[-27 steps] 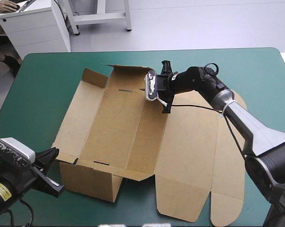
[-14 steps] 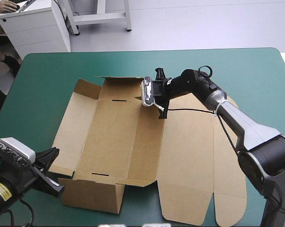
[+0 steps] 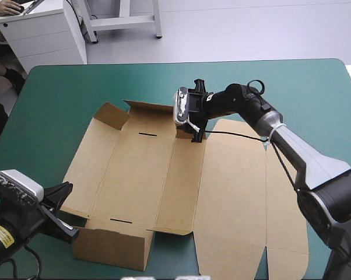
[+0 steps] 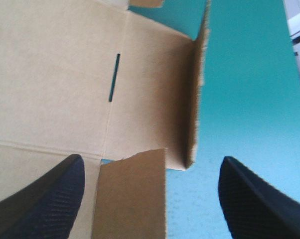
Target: Fold the box
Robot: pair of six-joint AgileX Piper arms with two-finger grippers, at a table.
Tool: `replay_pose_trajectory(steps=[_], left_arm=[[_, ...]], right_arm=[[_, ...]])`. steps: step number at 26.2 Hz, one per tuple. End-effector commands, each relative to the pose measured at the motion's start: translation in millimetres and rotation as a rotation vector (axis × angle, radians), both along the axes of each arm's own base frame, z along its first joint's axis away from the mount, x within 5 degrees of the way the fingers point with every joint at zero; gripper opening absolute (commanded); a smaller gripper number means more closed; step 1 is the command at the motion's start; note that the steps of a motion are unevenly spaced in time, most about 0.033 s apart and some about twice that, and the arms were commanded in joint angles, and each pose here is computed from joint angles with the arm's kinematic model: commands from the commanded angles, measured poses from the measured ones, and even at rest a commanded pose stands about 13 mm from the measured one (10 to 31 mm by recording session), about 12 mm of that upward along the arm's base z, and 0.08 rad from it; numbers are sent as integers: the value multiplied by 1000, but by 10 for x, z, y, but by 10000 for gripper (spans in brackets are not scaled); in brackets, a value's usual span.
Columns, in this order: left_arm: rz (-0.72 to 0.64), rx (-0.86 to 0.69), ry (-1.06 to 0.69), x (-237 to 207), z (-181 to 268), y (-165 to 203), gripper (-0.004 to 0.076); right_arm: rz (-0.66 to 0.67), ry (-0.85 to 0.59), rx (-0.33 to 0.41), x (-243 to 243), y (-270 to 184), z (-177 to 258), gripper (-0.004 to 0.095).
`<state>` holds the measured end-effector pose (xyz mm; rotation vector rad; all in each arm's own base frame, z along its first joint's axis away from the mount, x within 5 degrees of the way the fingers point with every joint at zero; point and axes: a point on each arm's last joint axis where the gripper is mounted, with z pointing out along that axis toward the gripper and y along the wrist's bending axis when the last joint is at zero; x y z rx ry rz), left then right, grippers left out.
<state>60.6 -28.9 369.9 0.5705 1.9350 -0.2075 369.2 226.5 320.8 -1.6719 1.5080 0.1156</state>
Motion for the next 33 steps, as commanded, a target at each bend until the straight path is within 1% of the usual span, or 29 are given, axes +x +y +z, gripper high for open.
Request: replay_pose_trajectory(steps=[1, 2, 3, 4, 5, 7, 8, 10, 11, 12, 13, 15, 17, 20, 22, 25, 28, 33], left_arm=[[-3, -37, -75, 22, 143, -13, -8], [-3, -37, -75, 22, 143, -13, -8], [-3, -37, -75, 22, 143, -13, -8], [-3, -37, -75, 22, 143, -13, -8], [-3, -37, -75, 22, 143, -13, -8], [-3, -37, -75, 22, 143, -13, -8], [-3, -37, -75, 22, 143, -13, -8], [-3, -37, -75, 22, 143, -13, -8], [-3, -37, -75, 22, 143, -13, -8], [-3, -37, -75, 22, 143, -13, -8], [-3, -37, -75, 22, 143, -13, -8], [-4, -40, -74, 21, 143, -15, -8], [-4, -40, -74, 21, 143, -15, -8], [-4, -40, -74, 21, 143, -15, -8], [-4, -42, -78, 22, 147, -16, -8], [-4, -42, -78, 22, 147, -16, -8], [-4, -42, -78, 22, 147, -16, -8], [-7, -37, -80, 22, 147, -16, -8]], right_arm=[[-138, -90, 210, -165, -125, 668, 696], [-201, -77, 283, -197, -160, 784, 683], [-249, -82, 330, -229, -202, 885, 657], [-306, -93, 372, -257, -255, 985, 601], [-342, -108, 387, -277, -305, 1050, 544], [-415, -128, 386, -318, -421, 1148, 348], [-462, -115, 389, -313, -493, 1164, 243], [-591, -41, 464, -285, -664, 1197, 16], [-630, -13, 488, -274, -719, 1199, -21], [-683, 31, 515, -254, -802, 1190, -15], [-715, 60, 526, -243, -860, 1181, -17], [-790, 138, 531, -234, -994, 1144, -19], [-863, 214, 518, -225, -1140, 1091, -19], [-955, 330, 466, -254, -1328, 1005, -19], [-1005, 405, 411, -283, -1446, 939, -20], [-1064, 485, 357, -320, -1594, 874, -20], [-1106, 502, 356, -379, -1704, 893, -18], [-1138, 456, 348, -616, -1805, 978, -18]])
